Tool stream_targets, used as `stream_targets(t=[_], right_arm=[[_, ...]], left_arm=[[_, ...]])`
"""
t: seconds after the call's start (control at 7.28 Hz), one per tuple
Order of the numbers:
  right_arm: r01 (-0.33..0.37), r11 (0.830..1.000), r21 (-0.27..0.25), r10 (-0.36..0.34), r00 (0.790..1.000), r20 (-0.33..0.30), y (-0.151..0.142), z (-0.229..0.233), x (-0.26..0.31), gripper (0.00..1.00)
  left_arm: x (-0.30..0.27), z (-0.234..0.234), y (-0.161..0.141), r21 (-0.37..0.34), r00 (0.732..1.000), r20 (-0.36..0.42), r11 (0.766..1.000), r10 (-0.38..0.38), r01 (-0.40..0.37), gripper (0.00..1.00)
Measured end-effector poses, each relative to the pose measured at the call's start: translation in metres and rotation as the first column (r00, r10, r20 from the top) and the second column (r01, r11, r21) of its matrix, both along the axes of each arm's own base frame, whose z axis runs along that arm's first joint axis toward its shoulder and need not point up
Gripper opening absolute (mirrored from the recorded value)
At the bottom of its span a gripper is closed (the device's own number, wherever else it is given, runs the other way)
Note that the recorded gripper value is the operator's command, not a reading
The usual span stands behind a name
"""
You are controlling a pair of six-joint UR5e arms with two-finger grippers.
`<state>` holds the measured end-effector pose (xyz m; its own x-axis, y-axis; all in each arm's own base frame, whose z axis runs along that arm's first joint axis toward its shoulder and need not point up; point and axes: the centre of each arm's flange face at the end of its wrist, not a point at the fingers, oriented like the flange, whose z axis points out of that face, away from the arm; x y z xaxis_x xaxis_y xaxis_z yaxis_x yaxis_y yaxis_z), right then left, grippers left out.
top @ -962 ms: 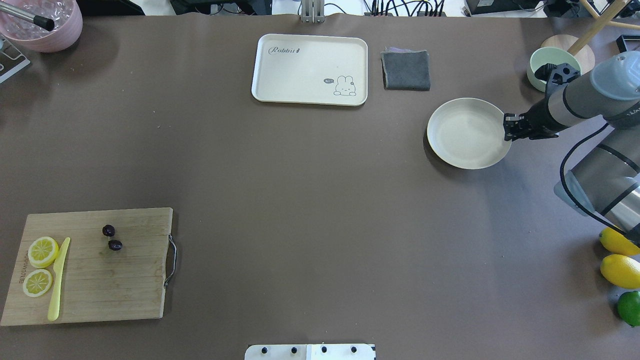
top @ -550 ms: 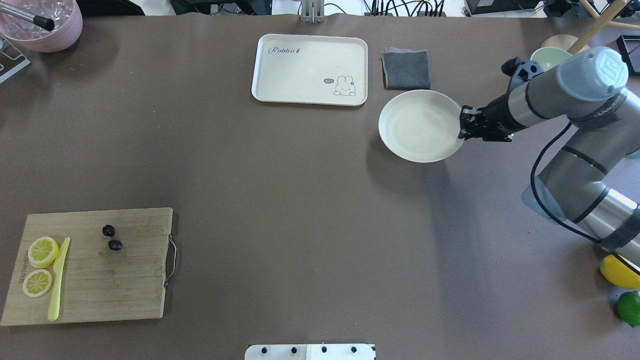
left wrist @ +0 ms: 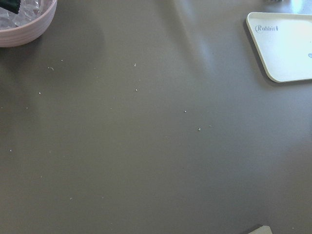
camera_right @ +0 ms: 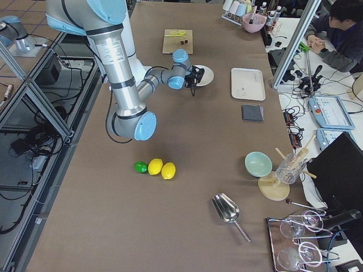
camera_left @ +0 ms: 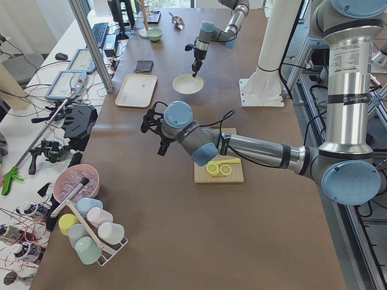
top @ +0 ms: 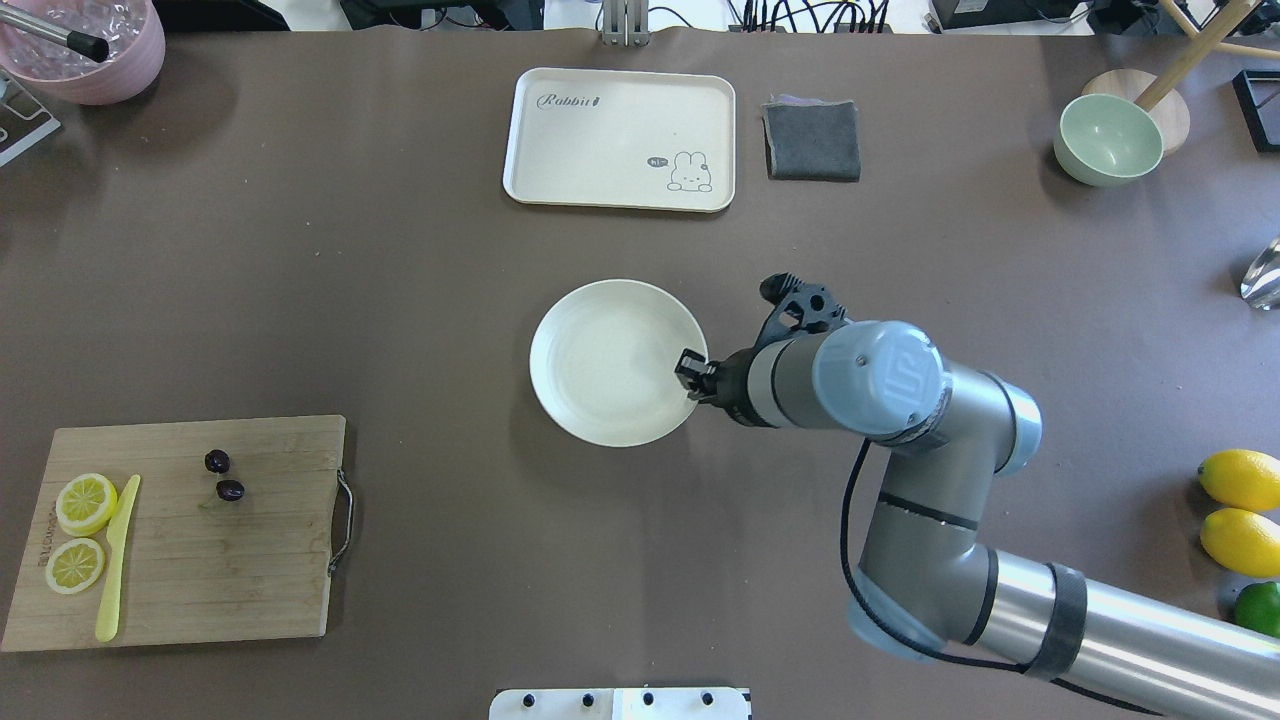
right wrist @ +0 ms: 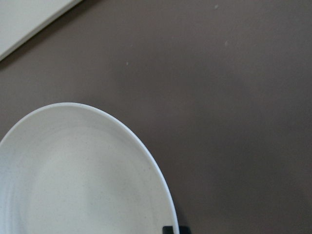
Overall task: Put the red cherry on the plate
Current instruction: 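Slide the white plate with the right gripper toward the table center, release, then retract the right arm while the left gripper reaches toward the cutting board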
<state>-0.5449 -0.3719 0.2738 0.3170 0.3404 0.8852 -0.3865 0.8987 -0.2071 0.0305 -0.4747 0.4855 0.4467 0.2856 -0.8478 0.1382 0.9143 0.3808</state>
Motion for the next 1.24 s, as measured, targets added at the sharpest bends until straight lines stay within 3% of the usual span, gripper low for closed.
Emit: stream_targets(t=[0.14, 0.27, 0.41, 0.69, 0.96, 1.24], right_arm=[[-0.004, 1.000, 0.016, 0.004, 1.000, -0.004, 0.020, -0.006, -0.024, 0.10], [-0.011, 0.999, 0.030, 0.012, 1.000, -0.014, 0.031, -0.009, -0.042, 0.60], [-0.019, 0.999, 0.043, 0.020, 0.999, -0.033, 0.029, -0.009, -0.048, 1.00], [-0.014, 0.996, 0.089, 0.022, 0.995, -0.093, -0.009, -0.018, -0.018, 1.00], [0.029, 0.997, 0.077, -0.017, 0.989, -0.148, -0.081, -0.033, 0.075, 1.00], [0.080, 0.992, 0.100, -0.057, 0.975, -0.215, -0.131, -0.027, 0.171, 1.00]], left_arm=[[0.000, 0.000, 0.001, 0.003, 1.000, 0.000, 1.000, -0.002, 0.002, 0.98], [-0.001, 0.002, 0.002, 0.002, 1.000, 0.000, 1.000, -0.003, 0.003, 0.98], [-0.001, 0.003, 0.004, -0.002, 1.000, 0.001, 1.000, -0.004, 0.004, 0.98], [-0.001, 0.005, 0.005, -0.012, 1.000, 0.000, 1.000, -0.002, 0.002, 0.98], [0.009, 0.008, 0.016, -0.063, 1.000, -0.014, 0.998, -0.003, 0.002, 0.98], [0.053, 0.012, 0.046, -0.114, 1.000, -0.001, 0.993, 0.000, 0.000, 0.97]])
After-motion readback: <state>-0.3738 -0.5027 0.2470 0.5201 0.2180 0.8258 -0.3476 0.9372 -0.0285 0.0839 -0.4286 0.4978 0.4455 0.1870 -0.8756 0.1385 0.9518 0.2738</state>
